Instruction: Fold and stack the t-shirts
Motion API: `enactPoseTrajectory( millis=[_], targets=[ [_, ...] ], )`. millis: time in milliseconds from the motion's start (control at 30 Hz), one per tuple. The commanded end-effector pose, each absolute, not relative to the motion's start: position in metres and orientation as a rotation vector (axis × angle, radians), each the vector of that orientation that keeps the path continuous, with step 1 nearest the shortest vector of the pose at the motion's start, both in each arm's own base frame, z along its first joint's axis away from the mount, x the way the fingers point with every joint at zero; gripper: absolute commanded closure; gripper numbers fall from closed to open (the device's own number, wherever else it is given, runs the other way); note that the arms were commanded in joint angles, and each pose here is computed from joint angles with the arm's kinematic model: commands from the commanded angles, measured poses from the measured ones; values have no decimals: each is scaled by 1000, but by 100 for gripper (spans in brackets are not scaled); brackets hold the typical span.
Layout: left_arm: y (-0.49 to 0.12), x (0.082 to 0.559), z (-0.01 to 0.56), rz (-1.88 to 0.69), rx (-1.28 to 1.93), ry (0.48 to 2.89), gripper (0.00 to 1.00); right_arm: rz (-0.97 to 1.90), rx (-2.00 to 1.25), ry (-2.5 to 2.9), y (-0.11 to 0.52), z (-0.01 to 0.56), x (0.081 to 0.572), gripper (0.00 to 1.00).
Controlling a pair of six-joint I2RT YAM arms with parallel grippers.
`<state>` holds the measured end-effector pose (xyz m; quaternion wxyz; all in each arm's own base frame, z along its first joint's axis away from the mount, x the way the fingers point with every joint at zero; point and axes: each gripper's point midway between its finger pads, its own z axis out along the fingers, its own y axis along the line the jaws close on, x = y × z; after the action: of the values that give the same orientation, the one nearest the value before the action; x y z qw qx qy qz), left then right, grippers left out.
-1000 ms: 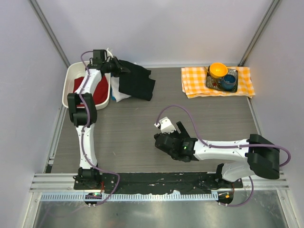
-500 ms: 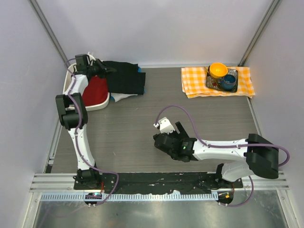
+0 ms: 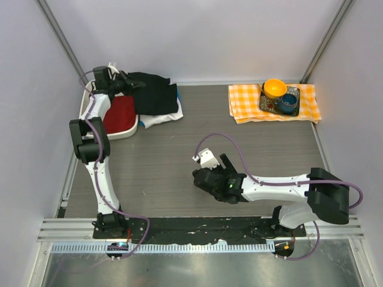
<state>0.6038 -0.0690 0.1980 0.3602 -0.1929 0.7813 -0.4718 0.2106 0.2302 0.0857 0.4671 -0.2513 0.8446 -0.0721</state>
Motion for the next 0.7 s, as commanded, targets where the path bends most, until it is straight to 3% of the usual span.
enactPoseTrajectory(
  millis=[0,100,167,233,267,300,500,667],
  targets=[
    [-73,587,194,-1221,-445,2016,100,-120,-585,2055,247,99,215,0],
    [-72,582,174,-1203,-460,2054,98,-117,-589,2055,248,100,215,0],
    [-73,577,162,-1201,-468,2087,85,-114,-592,2053,250,101,215,0],
    [-69,575,152,-1154,-468,2119,51,-108,-593,2048,252,104,216,0],
    [-67,569,145,-1129,-499,2159,6,-103,-585,2048,253,105,216,0],
    [-61,570,141,-1061,-498,2172,0,-103,-588,2043,254,106,217,0],
    [-43,560,180,-937,-494,2151,0,-168,-492,1972,254,129,233,1],
    [-20,546,225,-767,-543,2145,0,-71,-367,1915,279,175,279,0]
  ],
)
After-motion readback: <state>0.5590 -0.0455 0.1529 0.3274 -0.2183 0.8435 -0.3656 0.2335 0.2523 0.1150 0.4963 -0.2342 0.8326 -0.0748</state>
